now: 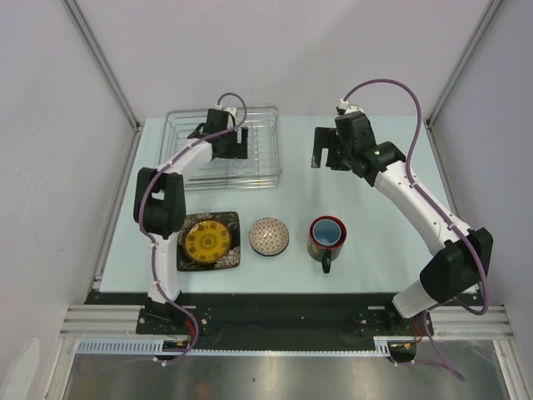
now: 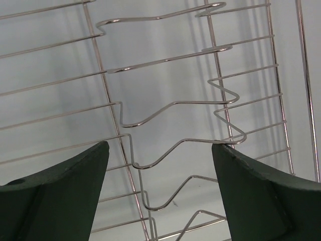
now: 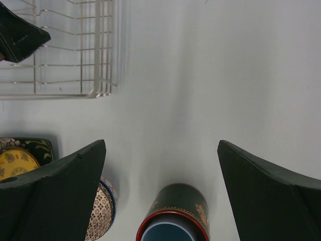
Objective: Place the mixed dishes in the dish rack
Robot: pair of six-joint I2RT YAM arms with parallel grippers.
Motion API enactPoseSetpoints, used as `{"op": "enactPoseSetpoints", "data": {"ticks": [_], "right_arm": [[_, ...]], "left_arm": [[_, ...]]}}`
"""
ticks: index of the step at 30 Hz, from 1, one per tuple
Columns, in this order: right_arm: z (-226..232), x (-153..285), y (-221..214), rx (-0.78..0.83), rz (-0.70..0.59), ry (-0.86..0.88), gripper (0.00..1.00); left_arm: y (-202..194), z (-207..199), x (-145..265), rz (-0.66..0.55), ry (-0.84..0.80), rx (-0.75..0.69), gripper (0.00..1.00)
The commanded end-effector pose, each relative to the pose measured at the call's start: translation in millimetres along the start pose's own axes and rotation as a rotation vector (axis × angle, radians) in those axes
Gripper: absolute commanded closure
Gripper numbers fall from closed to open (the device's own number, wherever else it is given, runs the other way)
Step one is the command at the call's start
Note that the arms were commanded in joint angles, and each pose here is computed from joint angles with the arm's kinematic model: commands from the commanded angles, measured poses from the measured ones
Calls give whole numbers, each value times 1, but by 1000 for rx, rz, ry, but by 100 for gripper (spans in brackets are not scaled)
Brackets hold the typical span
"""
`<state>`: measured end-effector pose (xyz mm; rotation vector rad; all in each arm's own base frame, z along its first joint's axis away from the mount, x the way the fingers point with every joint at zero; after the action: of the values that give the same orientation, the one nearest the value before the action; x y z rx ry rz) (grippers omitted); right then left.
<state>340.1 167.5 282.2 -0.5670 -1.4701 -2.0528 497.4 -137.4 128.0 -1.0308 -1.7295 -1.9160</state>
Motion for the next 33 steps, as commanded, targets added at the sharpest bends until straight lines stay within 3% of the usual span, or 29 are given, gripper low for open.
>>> {"op": "enactPoseSetpoints", "data": {"ticks": [1, 5, 10, 15, 22, 33], "right_arm": [[-1, 3, 3, -7, -23, -19, 0], [-1, -7, -1, -3, -2, -31, 0], [5, -46, -13, 7, 76, -43, 0], [22, -85, -10, 6, 112, -21, 2], [39, -119, -7, 13, 113, 0, 3], [32, -154, -24, 26, 146, -32, 7]], "left_arm": [[-28, -39, 8, 90, -118, -63, 11], [-29, -52, 13, 76, -136, -71, 11], [6, -59, 31, 15, -167, -43, 9], [58, -61, 76, -114, -179, -73, 0], [88, -38, 153, -232, -76, -146, 0], [-1, 93, 161, -62, 181, -27, 0]]}}
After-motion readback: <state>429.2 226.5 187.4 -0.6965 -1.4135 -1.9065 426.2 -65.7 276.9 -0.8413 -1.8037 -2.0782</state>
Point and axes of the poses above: each gripper's point midway between its finger pads, its own x axis back along the fingers, its own z axis along the line the jaws close on, y = z × x, the point moved 6 cm from there along x, back along the fingers, and after that the axes turned 9 degrees about -x, right-handed, at the moved point
